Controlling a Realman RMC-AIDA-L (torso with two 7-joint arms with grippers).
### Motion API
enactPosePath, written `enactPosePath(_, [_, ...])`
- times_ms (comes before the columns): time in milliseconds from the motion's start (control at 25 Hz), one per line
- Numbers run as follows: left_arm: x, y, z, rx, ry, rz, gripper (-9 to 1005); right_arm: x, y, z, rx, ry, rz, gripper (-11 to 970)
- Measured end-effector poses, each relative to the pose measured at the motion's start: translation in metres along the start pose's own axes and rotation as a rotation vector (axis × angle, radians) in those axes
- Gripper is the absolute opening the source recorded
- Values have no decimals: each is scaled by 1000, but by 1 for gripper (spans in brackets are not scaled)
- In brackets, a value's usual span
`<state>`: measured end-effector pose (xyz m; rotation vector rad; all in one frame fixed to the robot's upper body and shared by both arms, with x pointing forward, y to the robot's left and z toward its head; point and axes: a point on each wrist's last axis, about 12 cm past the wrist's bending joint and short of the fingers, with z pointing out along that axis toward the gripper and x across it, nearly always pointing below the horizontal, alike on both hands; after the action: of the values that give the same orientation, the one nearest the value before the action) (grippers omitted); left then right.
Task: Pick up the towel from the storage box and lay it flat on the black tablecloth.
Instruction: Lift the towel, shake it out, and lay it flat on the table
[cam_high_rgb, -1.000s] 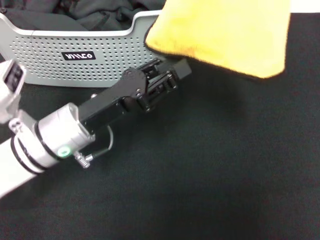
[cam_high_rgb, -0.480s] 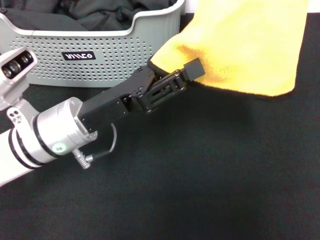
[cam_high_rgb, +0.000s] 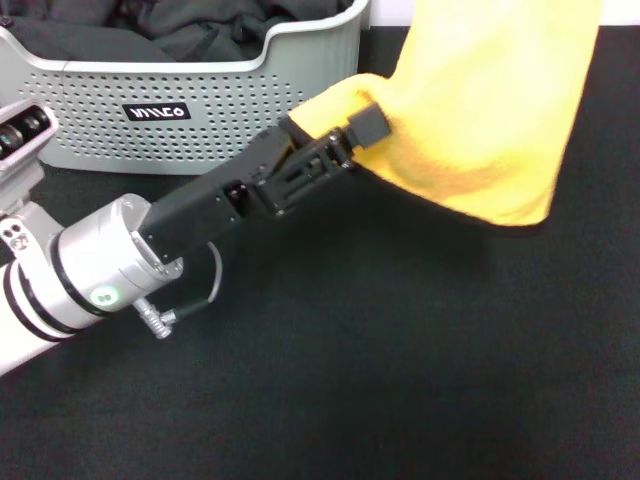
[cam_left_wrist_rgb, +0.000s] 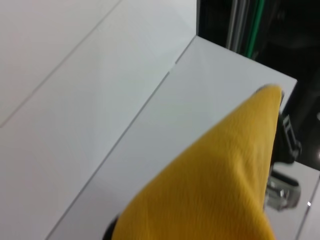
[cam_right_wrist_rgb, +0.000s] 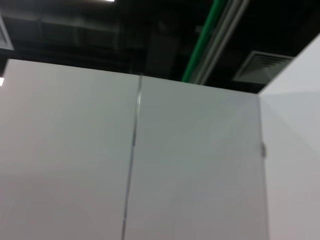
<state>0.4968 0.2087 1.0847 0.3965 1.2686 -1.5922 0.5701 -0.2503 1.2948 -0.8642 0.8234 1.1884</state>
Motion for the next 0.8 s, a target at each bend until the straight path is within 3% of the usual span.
enactPosePath(240, [-7, -1, -10, -31, -63, 6, 375, 15, 15, -37, 84, 7, 69, 55])
enactPosePath(280, [-9, -1, -12, -32, -75, -1, 341, 15, 15, -37, 84, 7, 69, 56])
enactPosePath(440, [-18, -5, -10, 19, -85, -21, 203, 48, 33, -59, 130, 22, 218, 58])
enactPosePath(640, [-36, -11, 0, 138, -45, 7, 4, 92, 51, -59, 90, 122, 374, 60])
enactPosePath(800, [-55, -14, 5, 207, 14, 43, 2, 118, 68, -51, 16, 220, 384, 62])
